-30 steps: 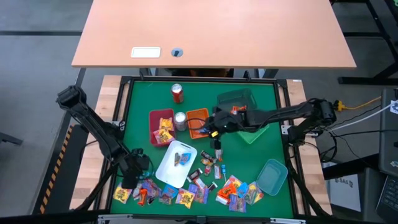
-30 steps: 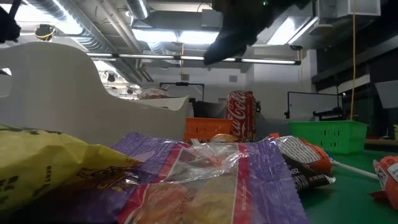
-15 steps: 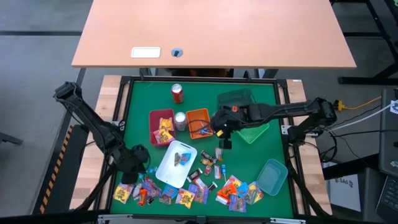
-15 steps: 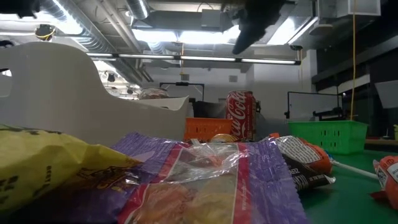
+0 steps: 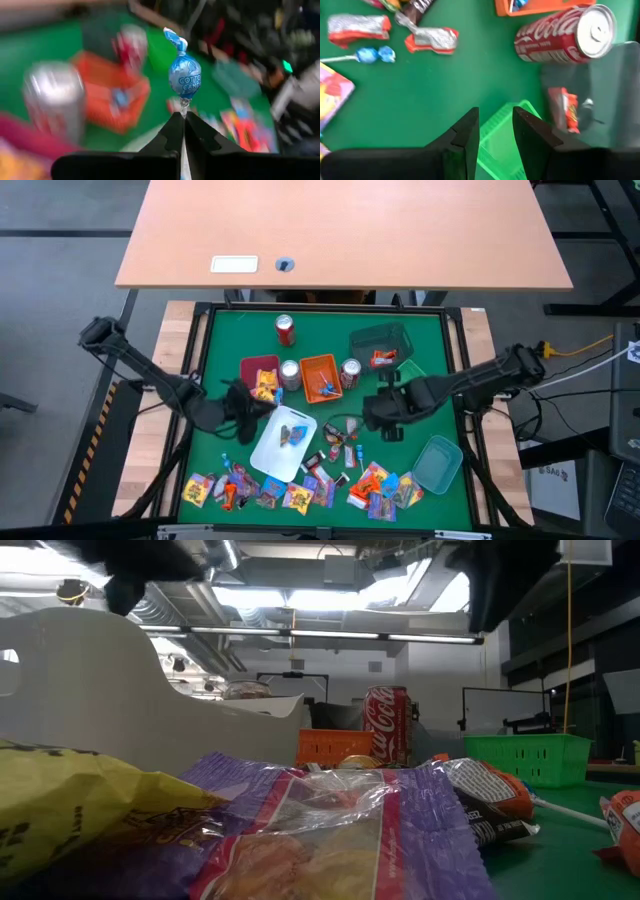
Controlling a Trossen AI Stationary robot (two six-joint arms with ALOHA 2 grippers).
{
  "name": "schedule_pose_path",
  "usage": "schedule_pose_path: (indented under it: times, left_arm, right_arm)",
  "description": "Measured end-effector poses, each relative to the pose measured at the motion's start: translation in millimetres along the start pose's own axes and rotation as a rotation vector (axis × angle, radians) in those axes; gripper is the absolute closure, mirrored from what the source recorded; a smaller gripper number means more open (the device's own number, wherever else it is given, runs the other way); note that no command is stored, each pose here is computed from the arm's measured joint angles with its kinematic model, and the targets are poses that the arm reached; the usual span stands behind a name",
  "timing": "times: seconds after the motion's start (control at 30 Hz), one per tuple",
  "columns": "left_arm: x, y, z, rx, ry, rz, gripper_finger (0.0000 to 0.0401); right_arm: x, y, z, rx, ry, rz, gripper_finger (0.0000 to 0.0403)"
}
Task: Sort candy
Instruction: Put the blue lollipop into the orange bin
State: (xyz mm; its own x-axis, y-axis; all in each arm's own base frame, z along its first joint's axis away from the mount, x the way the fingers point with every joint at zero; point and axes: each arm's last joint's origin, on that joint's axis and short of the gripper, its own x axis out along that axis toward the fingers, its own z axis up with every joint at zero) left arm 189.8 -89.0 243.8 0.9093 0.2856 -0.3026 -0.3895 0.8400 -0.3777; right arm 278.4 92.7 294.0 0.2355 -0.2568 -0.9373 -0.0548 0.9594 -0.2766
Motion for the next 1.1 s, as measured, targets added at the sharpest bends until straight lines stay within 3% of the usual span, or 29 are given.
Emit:
schedule_pose_path:
  times: [0.2,0.37,0.73,0.9,1.1]
  left_arm:
    - [27,-1,27,0.053,-0.242,0.057,0.0401]
    - [58,7,33,0.104,-0.310,0.088,0.0401]
    - [121,32,10,0.091,-0.277,0.098,0.0401]
    - [138,45,-3,0.117,-0.233,0.147,0.0401]
    - [149,53,-12,0.145,-0.163,0.096,0.0375]
  right_arm:
    - [-8,18,-9,-0.008,-0.007,-0.077,0.0285]
    - [-12,28,-12,-0.025,-0.038,-0.104,0.0285]
    - [-12,29,-11,0.047,-0.053,-0.098,0.0285]
    - [-12,29,-10,0.048,-0.055,-0.097,0.0285]
    - [-12,31,-5,0.071,-0.104,-0.076,0.0285]
